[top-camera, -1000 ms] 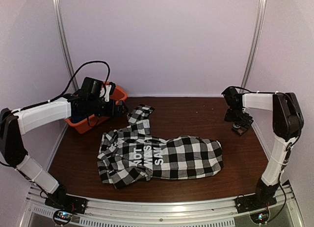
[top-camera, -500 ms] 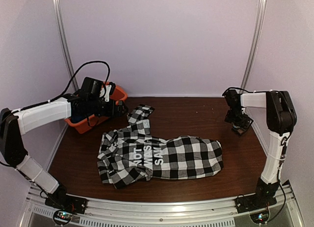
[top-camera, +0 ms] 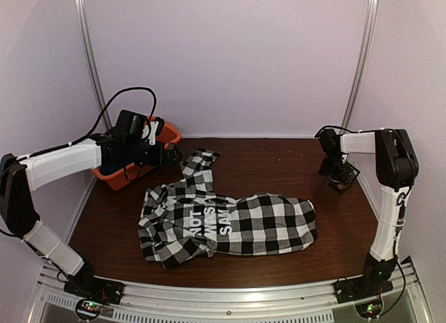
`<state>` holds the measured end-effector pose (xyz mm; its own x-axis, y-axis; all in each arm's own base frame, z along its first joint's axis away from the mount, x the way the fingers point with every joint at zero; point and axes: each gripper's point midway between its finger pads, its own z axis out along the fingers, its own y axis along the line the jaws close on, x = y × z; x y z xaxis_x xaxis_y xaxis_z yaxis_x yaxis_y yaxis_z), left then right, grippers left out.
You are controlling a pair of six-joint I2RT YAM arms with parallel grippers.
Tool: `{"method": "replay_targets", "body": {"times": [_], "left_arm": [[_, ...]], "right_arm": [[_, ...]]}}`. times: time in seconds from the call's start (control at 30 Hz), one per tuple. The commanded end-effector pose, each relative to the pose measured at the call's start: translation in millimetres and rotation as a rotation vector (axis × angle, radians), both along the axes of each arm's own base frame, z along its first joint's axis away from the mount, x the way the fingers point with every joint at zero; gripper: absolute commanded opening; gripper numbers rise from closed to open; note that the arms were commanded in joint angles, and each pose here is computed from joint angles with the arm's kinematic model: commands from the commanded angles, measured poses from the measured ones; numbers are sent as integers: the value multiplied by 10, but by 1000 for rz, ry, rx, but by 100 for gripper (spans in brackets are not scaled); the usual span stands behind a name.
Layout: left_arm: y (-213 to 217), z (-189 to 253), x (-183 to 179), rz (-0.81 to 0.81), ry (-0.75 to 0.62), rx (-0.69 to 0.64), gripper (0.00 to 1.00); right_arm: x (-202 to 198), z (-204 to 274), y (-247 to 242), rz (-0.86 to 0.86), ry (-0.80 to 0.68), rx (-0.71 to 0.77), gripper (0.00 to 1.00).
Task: Pin the brooch onto the clothing
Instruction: Pick up the brooch from the brooch box.
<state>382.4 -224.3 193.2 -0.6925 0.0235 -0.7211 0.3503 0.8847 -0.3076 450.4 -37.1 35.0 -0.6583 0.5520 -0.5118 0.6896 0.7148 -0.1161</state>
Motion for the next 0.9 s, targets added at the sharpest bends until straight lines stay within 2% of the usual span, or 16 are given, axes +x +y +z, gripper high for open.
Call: {"method": "replay_targets", "body": {"times": [0.0, 0.87], "left_arm": [[-68, -40, 23, -13, -2, -20, 98], [-83, -59, 18, -16, 7, -26, 98]], "right_arm": [[80, 2, -52, -12, -15, -8, 84], [148, -64, -116, -11, -1, -3, 76]]}}
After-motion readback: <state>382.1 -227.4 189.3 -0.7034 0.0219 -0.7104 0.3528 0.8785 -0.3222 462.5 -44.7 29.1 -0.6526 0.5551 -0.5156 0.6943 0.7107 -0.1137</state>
